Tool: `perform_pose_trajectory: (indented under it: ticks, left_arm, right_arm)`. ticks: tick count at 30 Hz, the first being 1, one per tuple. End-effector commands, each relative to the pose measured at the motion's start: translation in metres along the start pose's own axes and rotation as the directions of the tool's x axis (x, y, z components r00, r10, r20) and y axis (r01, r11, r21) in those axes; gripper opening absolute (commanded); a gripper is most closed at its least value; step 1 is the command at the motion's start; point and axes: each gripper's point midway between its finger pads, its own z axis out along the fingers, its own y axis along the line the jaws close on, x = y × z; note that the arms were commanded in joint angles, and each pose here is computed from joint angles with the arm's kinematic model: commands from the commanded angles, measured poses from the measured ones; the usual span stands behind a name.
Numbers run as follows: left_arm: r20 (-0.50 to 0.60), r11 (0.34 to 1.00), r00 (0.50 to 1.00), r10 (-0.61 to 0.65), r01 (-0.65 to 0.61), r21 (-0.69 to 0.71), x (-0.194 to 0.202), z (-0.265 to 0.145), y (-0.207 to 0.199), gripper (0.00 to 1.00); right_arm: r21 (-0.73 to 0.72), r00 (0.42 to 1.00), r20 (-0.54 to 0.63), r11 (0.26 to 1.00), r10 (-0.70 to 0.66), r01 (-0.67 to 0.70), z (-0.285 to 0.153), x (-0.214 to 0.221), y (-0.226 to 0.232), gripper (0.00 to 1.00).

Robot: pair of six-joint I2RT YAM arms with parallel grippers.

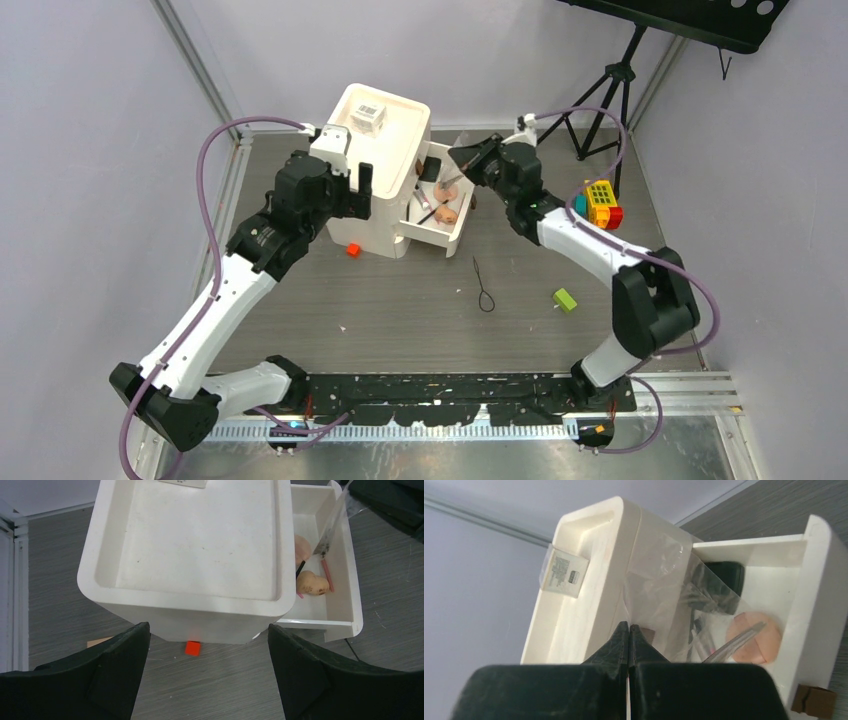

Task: Organize the makeup
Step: Place the makeup tool in the drawer.

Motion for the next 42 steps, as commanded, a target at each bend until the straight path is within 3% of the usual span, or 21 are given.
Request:
perform_pose_trajectory:
  ticks: [1,12,16,18,22,30,36,42]
  left_arm:
    - [0.066,1.000,0.998,0.004,-0.003,-0.009,-0.022,-0.012,0.004,0.90]
    - [0.069,1.000,0.998,0.004,-0.003,-0.012,-0.022,-0.012,0.005,0.90]
    - [0.068,1.000,0.998,0.003,-0.003,-0.008,-0.021,-0.012,0.004,0.90]
    - [0.069,1.000,0.998,0.003,-0.002,-0.008,-0.021,-0.012,0.004,0.90]
    - [0.069,1.000,0.998,-0.002,0.002,0.001,-0.021,-0.011,0.002,0.90]
    - [0.069,1.000,0.998,-0.005,0.004,0.009,-0.021,-0.011,0.001,0.90]
    - [0.071,1.000,0.997,-0.006,0.005,0.008,-0.022,-0.012,0.001,0.90]
    - [0.068,1.000,0.998,-0.008,0.007,0.013,-0.021,-0.012,0.000,0.90]
  right_arm:
    - [-0.093,1.000,-0.003,0.996,-0.017,0.017,0.019,0.006,0.030,0.00]
    - [-0.076,0.993,-0.114,0.997,-0.016,0.008,0.032,0.058,0.023,0.02]
    - [0.167,0.998,-0.051,0.985,-0.028,0.036,0.016,0.055,-0.032,0.30]
    - [0.264,0.999,-0.016,0.963,-0.048,0.051,0.002,0.047,-0.053,0.39]
    - [0.354,0.988,0.038,0.927,-0.150,0.127,-0.026,0.020,-0.061,0.47]
    - [0.379,0.945,0.088,0.888,-0.315,0.260,-0.075,-0.037,-0.024,0.53]
    - [0.519,0.927,-0.092,0.777,-0.363,0.356,-0.109,-0.024,-0.065,0.60]
    - [0.542,0.868,-0.398,0.687,-0.298,0.485,-0.146,0.040,-0.131,0.61]
